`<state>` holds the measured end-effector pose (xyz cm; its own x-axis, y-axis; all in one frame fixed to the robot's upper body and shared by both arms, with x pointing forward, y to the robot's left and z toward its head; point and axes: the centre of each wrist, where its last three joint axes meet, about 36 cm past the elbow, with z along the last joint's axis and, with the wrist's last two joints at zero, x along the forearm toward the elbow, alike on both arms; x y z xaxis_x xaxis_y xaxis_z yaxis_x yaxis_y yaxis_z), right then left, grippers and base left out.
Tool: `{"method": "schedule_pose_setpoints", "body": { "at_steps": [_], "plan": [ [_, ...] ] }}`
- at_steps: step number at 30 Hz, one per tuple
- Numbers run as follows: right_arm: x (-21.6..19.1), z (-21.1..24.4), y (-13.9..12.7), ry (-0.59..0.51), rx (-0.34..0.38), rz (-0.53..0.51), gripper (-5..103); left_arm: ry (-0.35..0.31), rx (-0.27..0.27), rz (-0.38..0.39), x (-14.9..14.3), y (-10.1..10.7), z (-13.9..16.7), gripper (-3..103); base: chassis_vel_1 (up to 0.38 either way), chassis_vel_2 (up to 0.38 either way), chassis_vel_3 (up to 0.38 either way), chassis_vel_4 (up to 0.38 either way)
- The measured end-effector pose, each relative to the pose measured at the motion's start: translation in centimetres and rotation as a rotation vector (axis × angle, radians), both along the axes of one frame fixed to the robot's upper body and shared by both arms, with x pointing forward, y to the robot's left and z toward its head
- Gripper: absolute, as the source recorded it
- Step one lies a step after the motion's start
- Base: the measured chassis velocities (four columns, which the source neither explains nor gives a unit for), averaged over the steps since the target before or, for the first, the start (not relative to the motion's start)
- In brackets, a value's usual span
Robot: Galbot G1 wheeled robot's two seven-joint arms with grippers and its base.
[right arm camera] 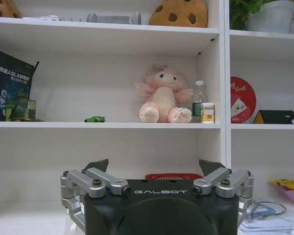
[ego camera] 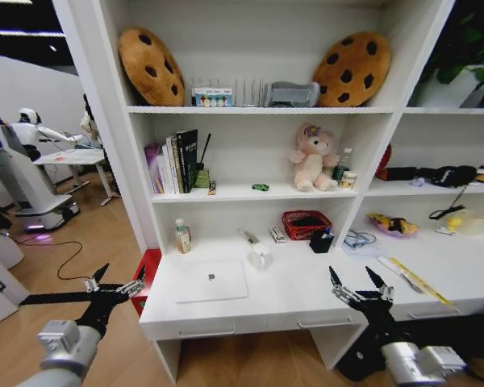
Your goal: Organize the objects on the table.
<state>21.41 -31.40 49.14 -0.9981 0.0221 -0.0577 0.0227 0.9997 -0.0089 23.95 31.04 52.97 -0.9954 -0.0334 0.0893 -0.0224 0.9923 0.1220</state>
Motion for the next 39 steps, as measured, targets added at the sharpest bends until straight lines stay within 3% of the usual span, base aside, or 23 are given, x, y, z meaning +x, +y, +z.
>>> {"method": "schedule_pose_setpoints", "body": {
  "at_steps": [16, 39],
  "plan": [
    [-0.02, -0.01, 0.00, 0.001, 0.000, 0.000, 100, 0.001, 0.000, 0.000, -0.01, -0.01, -0.01, 100, 0.308, -0.299, -0.316, 0.311],
    [0.00, 0.00, 0.00, 0.000, 0.000, 0.000, 100, 0.000, 0.000, -0.001, 0.00, 0.00, -0.01, 100, -0.017, 0.011, 0.003, -0.001]
  ]
}}
